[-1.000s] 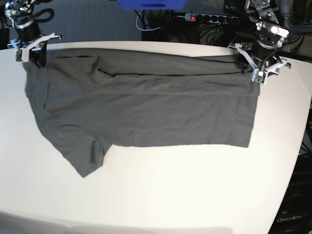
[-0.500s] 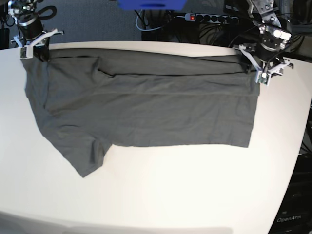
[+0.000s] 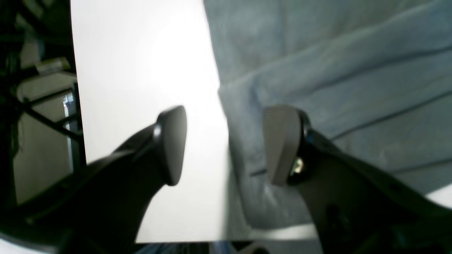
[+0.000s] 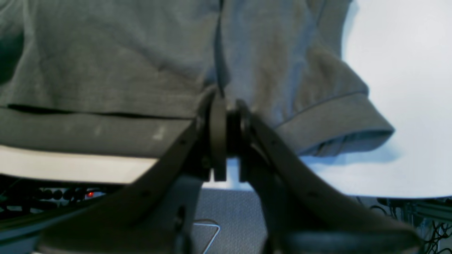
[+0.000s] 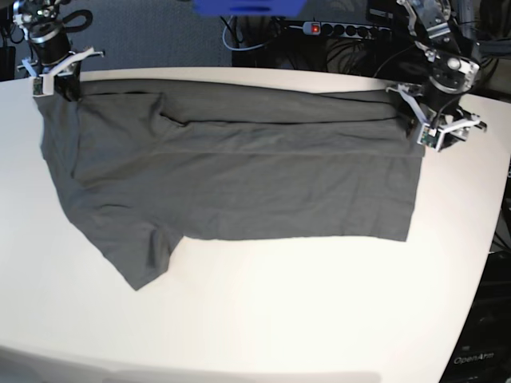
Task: Fold the T-shirt properly
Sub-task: 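Lower the left gripper onto the folded edge and close it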
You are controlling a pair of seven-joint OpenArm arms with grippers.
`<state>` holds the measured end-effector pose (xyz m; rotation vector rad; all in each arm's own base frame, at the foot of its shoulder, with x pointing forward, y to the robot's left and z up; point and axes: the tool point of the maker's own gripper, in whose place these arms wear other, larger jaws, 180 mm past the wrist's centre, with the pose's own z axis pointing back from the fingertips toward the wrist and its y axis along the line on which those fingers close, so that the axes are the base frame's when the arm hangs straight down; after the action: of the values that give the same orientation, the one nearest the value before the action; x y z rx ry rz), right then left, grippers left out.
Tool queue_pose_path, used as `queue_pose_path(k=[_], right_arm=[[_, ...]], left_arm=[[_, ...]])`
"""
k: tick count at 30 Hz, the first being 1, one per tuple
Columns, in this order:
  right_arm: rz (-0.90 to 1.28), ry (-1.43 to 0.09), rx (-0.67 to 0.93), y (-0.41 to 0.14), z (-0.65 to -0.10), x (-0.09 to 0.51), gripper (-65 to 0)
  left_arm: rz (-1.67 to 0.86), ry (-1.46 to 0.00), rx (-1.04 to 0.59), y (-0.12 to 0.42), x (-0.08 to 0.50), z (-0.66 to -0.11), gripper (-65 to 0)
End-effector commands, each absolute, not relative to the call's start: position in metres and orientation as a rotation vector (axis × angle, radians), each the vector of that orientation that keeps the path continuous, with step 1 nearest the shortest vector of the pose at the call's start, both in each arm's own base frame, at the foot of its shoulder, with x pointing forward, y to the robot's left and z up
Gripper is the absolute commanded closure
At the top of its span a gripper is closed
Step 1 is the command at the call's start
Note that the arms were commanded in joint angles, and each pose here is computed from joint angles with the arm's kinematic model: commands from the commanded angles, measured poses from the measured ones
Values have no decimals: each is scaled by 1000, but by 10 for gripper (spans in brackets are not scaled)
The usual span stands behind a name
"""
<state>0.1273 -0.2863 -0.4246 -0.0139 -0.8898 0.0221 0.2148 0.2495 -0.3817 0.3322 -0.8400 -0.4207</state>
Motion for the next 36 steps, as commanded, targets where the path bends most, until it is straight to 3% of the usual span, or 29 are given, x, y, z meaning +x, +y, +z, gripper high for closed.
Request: queue_pose_path(k=[1, 12, 20, 23, 27, 36], right_arm=[[33, -933, -23, -291, -412, 133, -41], [35, -935, -26, -292, -412, 133, -41], [35, -935, -26, -292, -412, 133, -41], [35, -935, -26, -292, -412, 133, -41], [35, -935, -26, -292, -412, 133, -41], [33, -933, -25, -292, -412, 132, -41]], left_arm=[[-427, -882, 333, 244, 219, -375, -340], [-619, -987, 286, 210, 202, -384, -340], [-627, -1012, 305, 223, 190, -379, -337], [-581, -1031, 313, 229, 190, -375, -251], [-450, -1059, 346, 246, 193, -364, -18], [-382, -1013, 423, 277, 191, -364, -27]])
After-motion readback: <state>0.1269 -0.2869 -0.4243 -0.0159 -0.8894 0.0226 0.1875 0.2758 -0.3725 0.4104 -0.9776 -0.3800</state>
